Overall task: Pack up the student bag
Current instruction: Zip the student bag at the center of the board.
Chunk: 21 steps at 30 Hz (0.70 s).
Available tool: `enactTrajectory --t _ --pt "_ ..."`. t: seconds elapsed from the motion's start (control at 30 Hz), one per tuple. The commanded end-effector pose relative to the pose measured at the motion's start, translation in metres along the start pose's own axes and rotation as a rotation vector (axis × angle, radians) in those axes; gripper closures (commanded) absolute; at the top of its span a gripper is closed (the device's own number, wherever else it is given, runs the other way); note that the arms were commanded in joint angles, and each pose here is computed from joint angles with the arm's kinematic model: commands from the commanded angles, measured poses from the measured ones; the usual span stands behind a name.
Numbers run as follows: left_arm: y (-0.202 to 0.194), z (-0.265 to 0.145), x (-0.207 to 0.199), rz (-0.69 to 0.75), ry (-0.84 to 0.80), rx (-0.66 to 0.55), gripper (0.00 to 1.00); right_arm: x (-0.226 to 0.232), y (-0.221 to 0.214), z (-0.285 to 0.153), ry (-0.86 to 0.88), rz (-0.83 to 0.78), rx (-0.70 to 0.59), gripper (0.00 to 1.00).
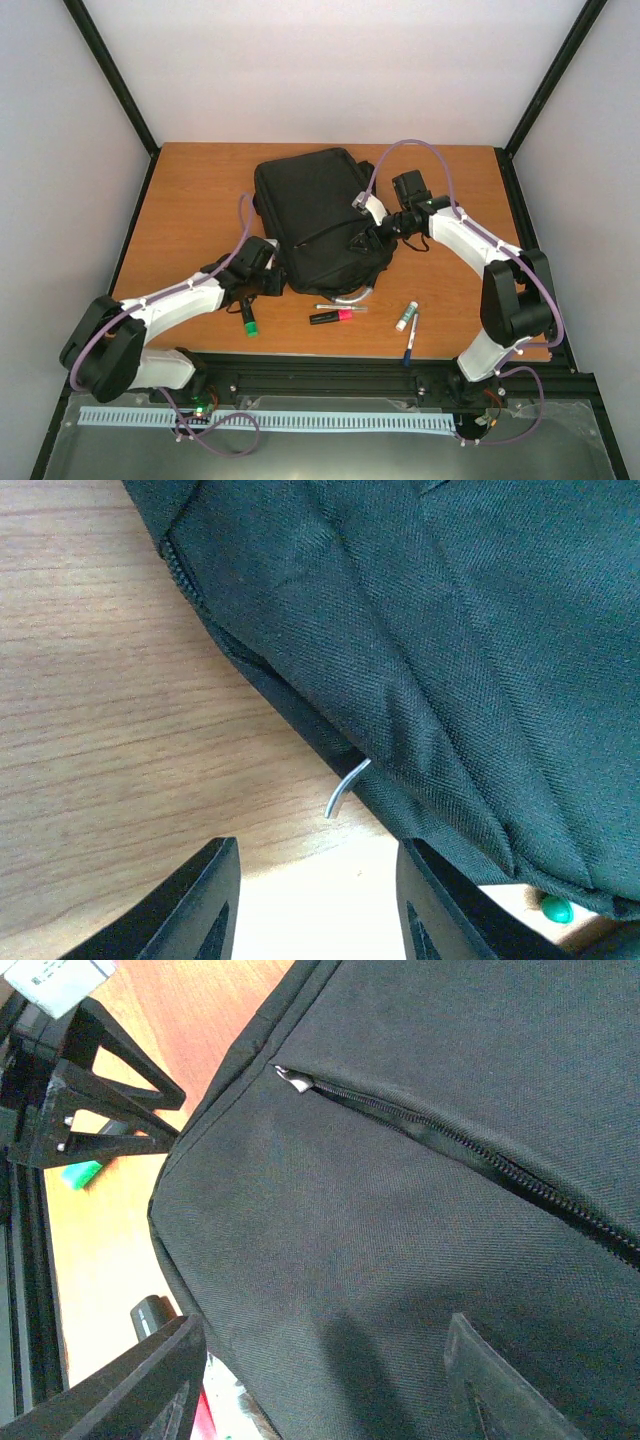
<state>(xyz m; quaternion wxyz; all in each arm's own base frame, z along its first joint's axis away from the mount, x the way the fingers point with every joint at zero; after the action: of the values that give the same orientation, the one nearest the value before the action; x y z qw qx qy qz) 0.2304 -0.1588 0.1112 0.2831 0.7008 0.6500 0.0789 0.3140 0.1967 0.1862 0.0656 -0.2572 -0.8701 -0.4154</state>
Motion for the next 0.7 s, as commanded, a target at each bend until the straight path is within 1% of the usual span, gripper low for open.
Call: enactTrajectory --t 0.0,0.17,0.23,0.4,0.57,0.67 --pt "0.009 0.005 -0.012 0.033 -0.066 -0.037 0.56 0.003 0.007 -0.001 0.017 -0.014 -0.011 0.33" --pt "0.013 0.011 -0.017 0.061 -0.083 -0.037 0.6 0.002 0.007 0.0 0.015 -0.014 -0.008 0.33" --pt "0.014 0.015 -0.02 0.069 -0.098 -0.031 0.65 0.002 0.007 0.0 0.016 -0.013 -0.006 0.33" --pt "0.018 0.021 -0.021 0.075 -0.084 -0.023 0.7 0.002 0.006 0.001 0.019 -0.008 -0.002 0.33" --pt "0.017 0.021 -0.019 0.079 -0.076 -0.029 0.82 0.001 0.005 0.001 0.016 -0.01 0.001 0.33" --pt "0.015 0.02 -0.019 0.094 -0.082 -0.019 0.95 -0.001 0.003 0.003 0.016 -0.004 0.008 0.33"
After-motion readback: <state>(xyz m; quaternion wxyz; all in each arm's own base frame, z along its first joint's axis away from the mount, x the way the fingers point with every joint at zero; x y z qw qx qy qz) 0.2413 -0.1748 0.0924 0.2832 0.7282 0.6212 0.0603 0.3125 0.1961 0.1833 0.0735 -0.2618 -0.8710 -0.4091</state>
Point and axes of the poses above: each gripper's point midway between its finger pads, its own z axis out along the fingers, its own x axis along the line the jaws close on, y = z × x, the point moved 6 cm from there along -z, back along the fingers, and after that the axes turned 1 degree about -z, right-handed, at the moved point
